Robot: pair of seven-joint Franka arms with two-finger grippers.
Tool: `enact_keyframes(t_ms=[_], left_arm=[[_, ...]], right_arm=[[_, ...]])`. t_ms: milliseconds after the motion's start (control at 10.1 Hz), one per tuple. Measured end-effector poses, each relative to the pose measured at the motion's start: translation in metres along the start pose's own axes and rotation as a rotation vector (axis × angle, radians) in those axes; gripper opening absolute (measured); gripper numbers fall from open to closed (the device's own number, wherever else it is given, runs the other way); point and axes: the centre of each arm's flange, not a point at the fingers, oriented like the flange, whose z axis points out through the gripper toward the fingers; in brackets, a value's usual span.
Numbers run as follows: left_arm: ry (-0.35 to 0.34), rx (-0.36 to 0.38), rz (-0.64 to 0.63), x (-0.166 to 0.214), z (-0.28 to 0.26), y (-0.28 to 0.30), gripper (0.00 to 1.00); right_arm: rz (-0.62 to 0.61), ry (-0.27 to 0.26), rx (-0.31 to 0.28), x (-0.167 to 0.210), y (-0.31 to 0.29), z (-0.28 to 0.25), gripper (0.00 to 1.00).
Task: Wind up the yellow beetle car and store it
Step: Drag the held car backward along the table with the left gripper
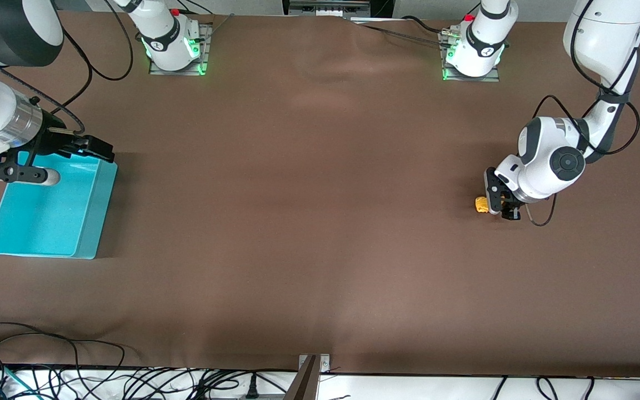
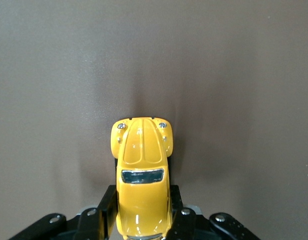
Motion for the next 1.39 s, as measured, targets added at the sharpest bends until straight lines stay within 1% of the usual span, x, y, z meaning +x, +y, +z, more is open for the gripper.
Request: enact_keyframes(t_ms=[198, 495, 792, 989, 1187, 1385], left_arm=[[0.009, 0.018, 0.016, 0.013, -0.006, -0.004, 0.45], [0.047, 0.045, 0.099, 0.074, -0.024, -0.006, 0.45], [0.057, 0.024, 0.159, 0.120, -0.022, 0.006, 0.45], [0.054, -0.009, 0.149, 0.117, -0.007, 0.007, 0.45], [0.046, -0.017, 0.127, 0.104, -0.006, 0.003, 0.45], [0.025, -0.025, 0.100, 0.076, -0.004, -0.003, 0.45]], right_arm=[[0.000, 0.000, 0.000, 0.000, 0.000, 0.000, 1.00], [0.000, 0.000, 0.000, 0.000, 0.000, 0.000, 1.00], [-0.001, 0.000, 0.000, 0.000, -0.001, 0.000, 1.00], [-0.001, 0.000, 0.000, 0.000, 0.000, 0.000, 1.00], [-0.001, -0.001, 0.000, 0.000, -0.001, 0.000, 1.00], [-0.001, -0.001, -0.001, 0.000, -0.001, 0.000, 1.00]])
